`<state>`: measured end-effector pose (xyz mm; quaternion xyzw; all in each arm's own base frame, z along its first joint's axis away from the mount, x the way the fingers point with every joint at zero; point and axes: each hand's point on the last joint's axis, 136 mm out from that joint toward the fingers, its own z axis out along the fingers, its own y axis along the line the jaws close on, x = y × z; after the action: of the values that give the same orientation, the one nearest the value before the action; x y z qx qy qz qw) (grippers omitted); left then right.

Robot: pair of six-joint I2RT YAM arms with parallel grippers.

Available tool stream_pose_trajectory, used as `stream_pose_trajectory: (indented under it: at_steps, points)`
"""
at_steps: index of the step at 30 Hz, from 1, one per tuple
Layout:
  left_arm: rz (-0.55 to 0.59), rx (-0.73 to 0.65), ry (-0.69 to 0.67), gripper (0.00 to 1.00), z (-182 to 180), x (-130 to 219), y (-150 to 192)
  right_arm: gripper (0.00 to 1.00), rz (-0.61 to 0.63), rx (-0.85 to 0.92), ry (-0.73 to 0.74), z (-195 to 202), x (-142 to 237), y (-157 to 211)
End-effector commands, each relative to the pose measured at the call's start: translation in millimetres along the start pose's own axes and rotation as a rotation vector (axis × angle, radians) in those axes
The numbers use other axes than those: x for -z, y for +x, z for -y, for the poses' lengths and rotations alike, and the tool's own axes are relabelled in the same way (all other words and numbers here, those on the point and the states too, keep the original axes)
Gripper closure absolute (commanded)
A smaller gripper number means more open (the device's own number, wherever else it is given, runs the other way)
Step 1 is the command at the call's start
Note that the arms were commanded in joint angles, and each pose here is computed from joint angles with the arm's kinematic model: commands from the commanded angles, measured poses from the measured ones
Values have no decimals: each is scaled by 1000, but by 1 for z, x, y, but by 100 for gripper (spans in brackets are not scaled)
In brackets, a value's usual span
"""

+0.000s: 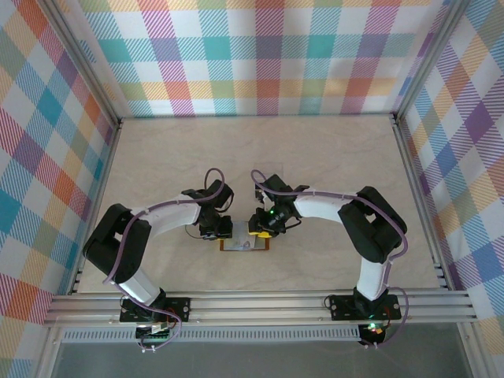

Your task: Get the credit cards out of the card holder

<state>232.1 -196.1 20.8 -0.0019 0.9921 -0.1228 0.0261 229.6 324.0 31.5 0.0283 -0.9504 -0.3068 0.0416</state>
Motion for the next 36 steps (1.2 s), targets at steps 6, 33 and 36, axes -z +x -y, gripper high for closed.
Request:
stream_pose_trajectory:
  at_steps: [6,33,36]
  points:
    - [-98,-13,-116,82,-21,-26,25,66,-20,-12,-121,-11,-11,0]
    - [-69,18,41,82,6,-11,34,97,-90,100,133,3,14,6]
    - [-72,24,86,82,14,-10,35,93,-90,97,84,-6,9,6]
